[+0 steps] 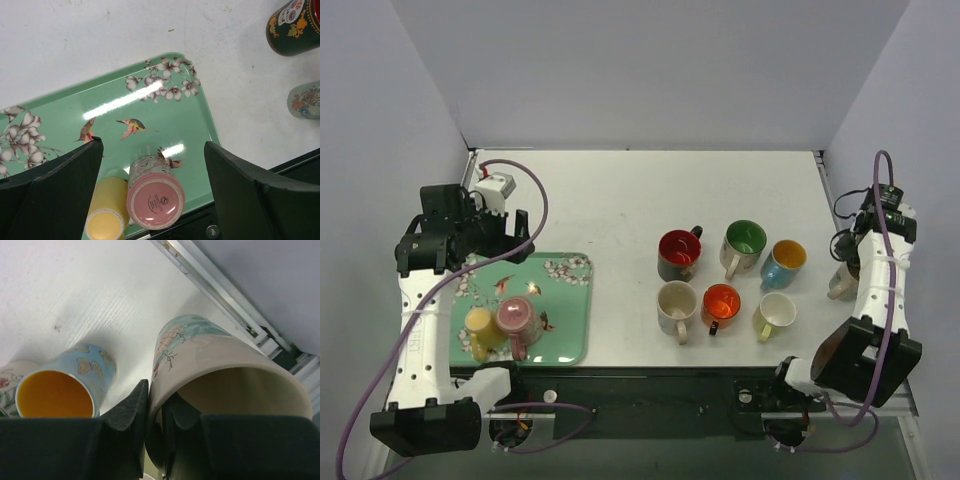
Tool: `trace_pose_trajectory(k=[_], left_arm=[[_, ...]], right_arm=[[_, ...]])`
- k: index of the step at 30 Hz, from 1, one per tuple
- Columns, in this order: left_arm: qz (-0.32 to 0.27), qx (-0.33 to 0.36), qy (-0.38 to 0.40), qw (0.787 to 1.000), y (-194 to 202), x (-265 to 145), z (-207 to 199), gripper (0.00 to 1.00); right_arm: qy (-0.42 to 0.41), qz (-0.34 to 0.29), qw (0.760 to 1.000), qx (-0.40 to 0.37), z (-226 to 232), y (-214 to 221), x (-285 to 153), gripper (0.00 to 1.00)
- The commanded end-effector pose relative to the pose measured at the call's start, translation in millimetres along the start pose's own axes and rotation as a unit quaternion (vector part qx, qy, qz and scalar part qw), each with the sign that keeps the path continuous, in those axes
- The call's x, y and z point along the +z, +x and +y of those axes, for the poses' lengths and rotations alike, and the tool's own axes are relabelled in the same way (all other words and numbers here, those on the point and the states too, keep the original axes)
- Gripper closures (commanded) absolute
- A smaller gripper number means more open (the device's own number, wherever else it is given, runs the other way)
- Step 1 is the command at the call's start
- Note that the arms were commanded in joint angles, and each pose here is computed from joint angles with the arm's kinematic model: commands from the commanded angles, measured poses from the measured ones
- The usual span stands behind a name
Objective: Turn the mug right side up
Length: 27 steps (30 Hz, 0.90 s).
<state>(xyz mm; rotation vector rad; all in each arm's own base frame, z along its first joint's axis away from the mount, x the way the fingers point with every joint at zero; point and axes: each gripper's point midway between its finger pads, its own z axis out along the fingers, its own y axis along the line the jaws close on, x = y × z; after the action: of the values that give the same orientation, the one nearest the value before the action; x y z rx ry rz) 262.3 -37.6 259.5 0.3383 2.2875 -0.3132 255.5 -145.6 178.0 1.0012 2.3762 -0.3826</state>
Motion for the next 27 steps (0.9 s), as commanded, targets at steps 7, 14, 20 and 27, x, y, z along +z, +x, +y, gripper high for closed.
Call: trace_pose_trajectory(k=[7,14,20,27], left_arm=[[0.035,0.029,-0.019,0.999,26,-1,7,0.05],[0.137,0.085,-0.039,0.986,68,-18,18,0.05],[0.219,0.117,-0.060,0.967,113,-51,21,0.05],[0.260,0.072,-0.203,0.941,142,-74,71,0.05]], right_arm=[[-0.036,0.027,0.998,0.053,29,-2,68,1.00],[-0.016,0.055,0.997,0.044,30,7,85,0.95],[0.002,0.019,1.000,0.024,27,-2,63,0.49],[0.041,-0.069,0.997,-0.020,21,-21,10,0.37]])
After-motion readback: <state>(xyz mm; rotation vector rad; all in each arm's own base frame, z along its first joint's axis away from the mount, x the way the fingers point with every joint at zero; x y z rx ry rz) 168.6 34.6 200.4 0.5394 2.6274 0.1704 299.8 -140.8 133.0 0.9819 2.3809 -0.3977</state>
